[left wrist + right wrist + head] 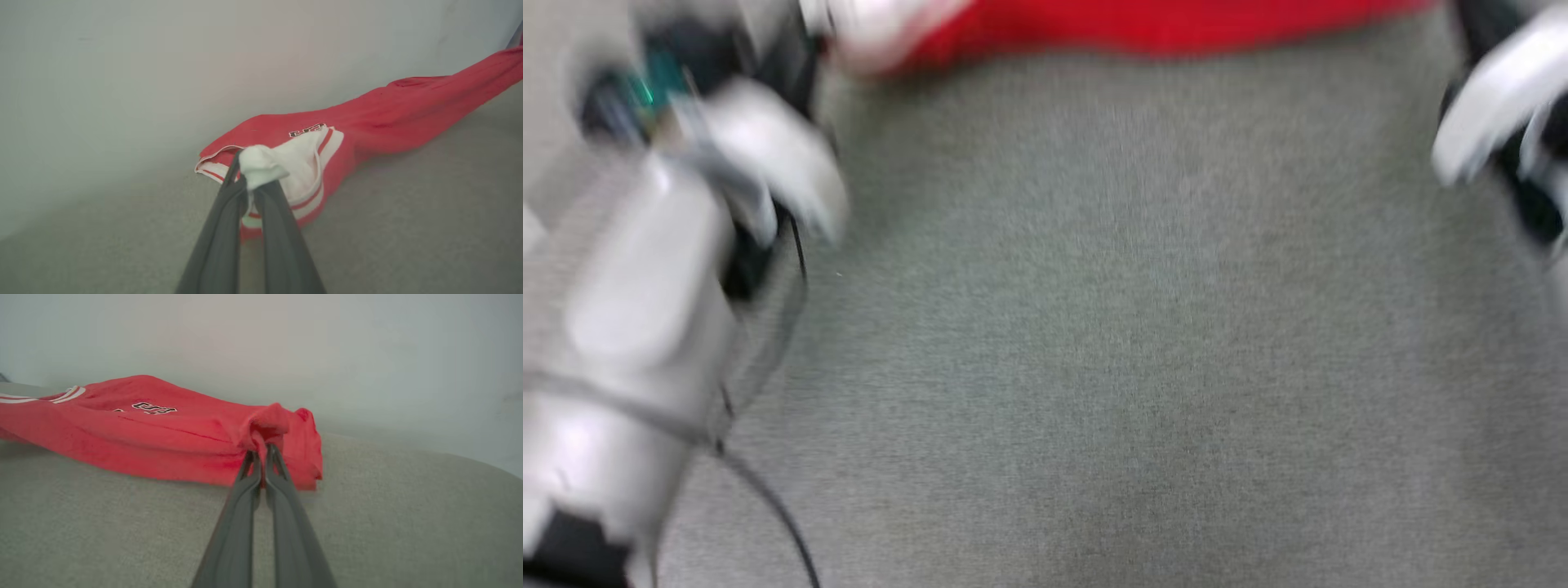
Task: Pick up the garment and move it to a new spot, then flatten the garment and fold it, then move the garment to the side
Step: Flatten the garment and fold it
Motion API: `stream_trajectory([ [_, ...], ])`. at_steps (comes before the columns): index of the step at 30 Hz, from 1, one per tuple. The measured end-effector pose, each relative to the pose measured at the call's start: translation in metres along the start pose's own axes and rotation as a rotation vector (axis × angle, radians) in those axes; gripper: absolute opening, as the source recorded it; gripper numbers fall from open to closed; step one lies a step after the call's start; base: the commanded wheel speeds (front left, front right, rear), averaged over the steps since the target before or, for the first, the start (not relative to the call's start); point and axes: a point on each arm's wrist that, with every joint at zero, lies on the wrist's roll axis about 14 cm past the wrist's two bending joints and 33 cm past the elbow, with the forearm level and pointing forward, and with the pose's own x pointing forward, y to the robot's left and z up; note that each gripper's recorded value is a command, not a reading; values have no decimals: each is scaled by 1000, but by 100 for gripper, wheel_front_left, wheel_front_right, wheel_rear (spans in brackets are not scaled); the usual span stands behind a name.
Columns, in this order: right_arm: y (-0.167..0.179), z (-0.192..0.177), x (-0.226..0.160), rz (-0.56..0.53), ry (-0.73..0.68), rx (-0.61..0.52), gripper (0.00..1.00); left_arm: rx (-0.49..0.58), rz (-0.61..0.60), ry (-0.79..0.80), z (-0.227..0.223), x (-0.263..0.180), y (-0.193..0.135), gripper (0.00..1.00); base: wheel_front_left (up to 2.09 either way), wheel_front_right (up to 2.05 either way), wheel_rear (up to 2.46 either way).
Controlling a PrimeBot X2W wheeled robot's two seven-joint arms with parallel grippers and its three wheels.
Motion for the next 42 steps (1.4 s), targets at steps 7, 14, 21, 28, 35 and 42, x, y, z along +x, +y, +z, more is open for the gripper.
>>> stream_trajectory([
  [7,16,-58,-80,42,177,86,0,-92,-29,146,-47,-110,-41,0,0,0,0],
  [14,24,-84,-141,59,263,162,0,-101,-49,231,-59,-193,-63,0,0,0,0],
  [21,29,-98,-187,50,296,253,0,-127,-55,289,-60,-255,-80,0,0,0,0],
  [28,30,-119,-238,39,353,330,0,-143,-61,329,-59,-303,-97,0,0,0,0],
  [35,35,-148,-289,41,471,371,0,-178,-80,343,-61,-323,-118,0,0,0,0],
  [42,31,-126,-291,30,413,370,0,-158,-91,286,-51,-308,-118,0,0,0,0],
])
